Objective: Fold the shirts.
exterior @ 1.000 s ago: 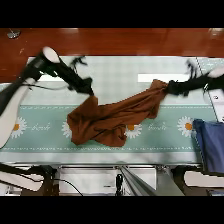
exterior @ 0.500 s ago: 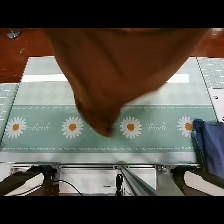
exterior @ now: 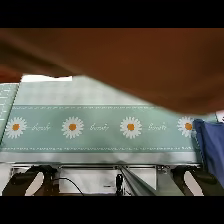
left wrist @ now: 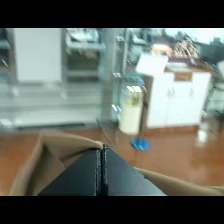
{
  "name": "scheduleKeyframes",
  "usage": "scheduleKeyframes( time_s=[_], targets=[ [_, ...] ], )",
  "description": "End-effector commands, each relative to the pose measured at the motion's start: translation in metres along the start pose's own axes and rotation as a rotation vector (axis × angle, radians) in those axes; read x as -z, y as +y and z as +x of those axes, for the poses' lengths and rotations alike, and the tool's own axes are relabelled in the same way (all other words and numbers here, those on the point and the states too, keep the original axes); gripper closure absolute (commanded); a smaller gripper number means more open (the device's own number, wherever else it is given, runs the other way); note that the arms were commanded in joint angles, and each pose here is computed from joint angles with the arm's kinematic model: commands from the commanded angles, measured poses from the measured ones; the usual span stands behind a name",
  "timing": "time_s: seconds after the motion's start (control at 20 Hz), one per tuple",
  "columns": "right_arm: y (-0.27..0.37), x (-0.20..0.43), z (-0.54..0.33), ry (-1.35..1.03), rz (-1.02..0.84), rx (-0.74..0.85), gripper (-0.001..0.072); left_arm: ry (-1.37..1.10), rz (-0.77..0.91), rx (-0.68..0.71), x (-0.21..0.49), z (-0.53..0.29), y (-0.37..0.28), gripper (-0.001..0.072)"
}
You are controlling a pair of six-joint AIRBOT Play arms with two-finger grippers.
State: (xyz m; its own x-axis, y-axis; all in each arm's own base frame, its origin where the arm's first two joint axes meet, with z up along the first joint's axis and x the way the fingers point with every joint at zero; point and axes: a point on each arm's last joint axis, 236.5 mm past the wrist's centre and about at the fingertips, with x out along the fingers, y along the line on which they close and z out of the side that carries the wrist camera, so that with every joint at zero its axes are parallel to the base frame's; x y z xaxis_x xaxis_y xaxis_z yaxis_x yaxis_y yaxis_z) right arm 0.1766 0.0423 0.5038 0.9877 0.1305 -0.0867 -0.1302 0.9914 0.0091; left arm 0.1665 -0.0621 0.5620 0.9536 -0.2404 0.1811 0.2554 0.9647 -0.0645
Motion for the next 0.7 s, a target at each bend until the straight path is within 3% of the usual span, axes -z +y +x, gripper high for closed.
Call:
scheduleKeyframes(
  time_s=[0.0, 0.25, 0.65],
  targets=[
    [0.001, 0.012, -0.032, 0.016, 0.003, 0.043, 0.0684, -0.002, 0.031, -0.042, -0.001, -0.033, -0.002, 0.0683],
    [0.002, 0.071, 0.022, 0.219, 0.083, -0.038, 0.0684, 0.218, -0.016, -0.055, 0.062, 0.011, 0.02, 0.0683],
    [-0.037, 0.248, 0.19, 0.601, 0.269, -0.096, 0.0684, 0.755, -0.247, -0.092, 0.294, 0.159, 0.093, 0.0683]
  ],
)
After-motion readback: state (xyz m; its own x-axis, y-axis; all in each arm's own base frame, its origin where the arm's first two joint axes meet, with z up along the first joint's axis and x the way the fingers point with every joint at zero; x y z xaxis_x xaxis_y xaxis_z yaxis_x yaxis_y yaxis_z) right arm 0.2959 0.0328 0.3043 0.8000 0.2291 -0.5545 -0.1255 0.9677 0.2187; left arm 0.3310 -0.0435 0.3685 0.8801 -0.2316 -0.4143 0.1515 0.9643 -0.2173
